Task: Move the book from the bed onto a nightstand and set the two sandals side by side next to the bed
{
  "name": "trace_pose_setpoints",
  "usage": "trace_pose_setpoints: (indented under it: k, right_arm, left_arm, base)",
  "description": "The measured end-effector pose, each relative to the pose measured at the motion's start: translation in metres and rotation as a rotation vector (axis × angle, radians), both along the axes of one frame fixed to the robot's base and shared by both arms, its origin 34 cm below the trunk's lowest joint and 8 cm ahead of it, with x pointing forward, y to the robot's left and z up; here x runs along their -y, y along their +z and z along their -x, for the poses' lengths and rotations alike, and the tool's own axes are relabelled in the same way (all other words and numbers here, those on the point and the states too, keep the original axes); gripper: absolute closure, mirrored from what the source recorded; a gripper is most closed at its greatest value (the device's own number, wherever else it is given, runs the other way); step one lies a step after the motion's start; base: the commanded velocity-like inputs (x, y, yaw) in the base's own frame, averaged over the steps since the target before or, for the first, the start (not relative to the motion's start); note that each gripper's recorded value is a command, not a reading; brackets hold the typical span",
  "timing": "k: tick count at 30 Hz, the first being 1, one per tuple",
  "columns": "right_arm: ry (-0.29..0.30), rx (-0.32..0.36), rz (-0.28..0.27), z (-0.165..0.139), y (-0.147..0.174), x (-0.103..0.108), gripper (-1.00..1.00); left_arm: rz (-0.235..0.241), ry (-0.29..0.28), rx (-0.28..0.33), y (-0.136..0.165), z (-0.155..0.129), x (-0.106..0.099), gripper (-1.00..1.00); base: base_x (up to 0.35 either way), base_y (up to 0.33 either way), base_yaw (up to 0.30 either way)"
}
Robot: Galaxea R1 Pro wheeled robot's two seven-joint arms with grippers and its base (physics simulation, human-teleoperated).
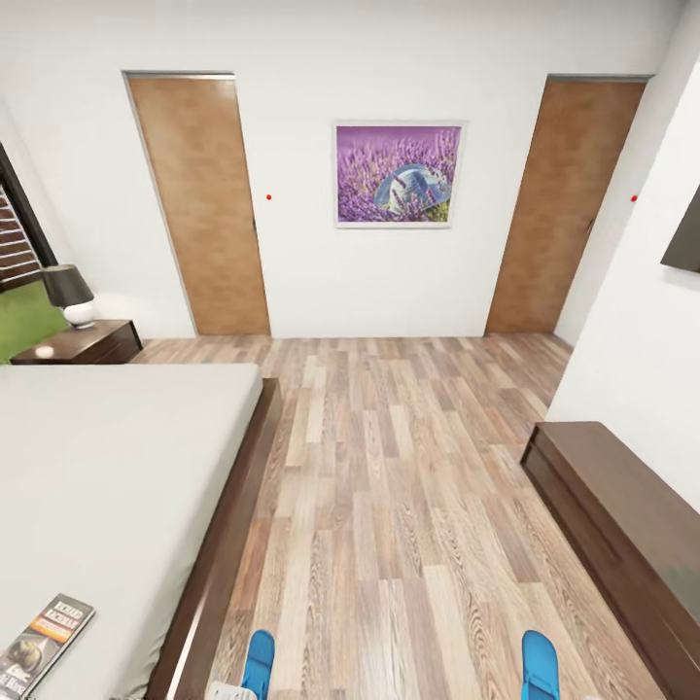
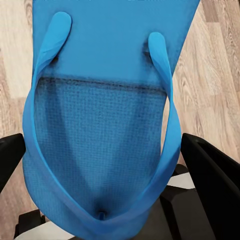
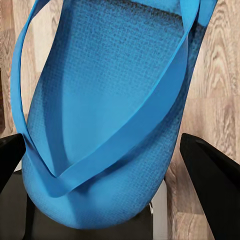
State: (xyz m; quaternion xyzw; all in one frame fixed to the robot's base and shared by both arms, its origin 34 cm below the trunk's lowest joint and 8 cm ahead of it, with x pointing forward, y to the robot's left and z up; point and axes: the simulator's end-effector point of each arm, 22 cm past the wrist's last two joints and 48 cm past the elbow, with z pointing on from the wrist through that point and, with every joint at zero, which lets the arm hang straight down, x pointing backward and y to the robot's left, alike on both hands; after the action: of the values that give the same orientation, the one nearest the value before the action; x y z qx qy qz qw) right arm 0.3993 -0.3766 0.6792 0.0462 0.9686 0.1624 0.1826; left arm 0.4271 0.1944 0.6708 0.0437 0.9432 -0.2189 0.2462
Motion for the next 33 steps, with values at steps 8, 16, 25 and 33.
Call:
trace_pose_setpoints:
  k: [8,16,25,33]
  right_arm:
    - [0.000,0.000,0.000,0.0000,0.0000,0.0000,1.00]
    - [-0.003,0.002,-0.003,-0.0005,0.0004,-0.0004,1.00]
    - [-0.003,0.005,-0.003,-0.0014,0.0015,0.0005,1.00]
    - [-0.005,0.008,-0.004,-0.0025,0.0023,0.0004,1.00]
  left_arm:
    - [0.000,0.000,0.000,0.0000,0.0000,-0.0001,1.00]
    - [0.000,0.000,0.000,0.0000,0.0000,0.0000,1.00]
    - [0.000,0.001,0.003,0.0009,-0.0011,-0.0001,1.00]
    - [0.000,0.001,0.005,0.0017,-0.0018,-0.0002,1.00]
  base:
    - [0.000,0.000,0.238]
    - [0.000,0.000,0.044]
    - [0.000,0.000,-0.149]
    - [0.000,0.000,-0.093]
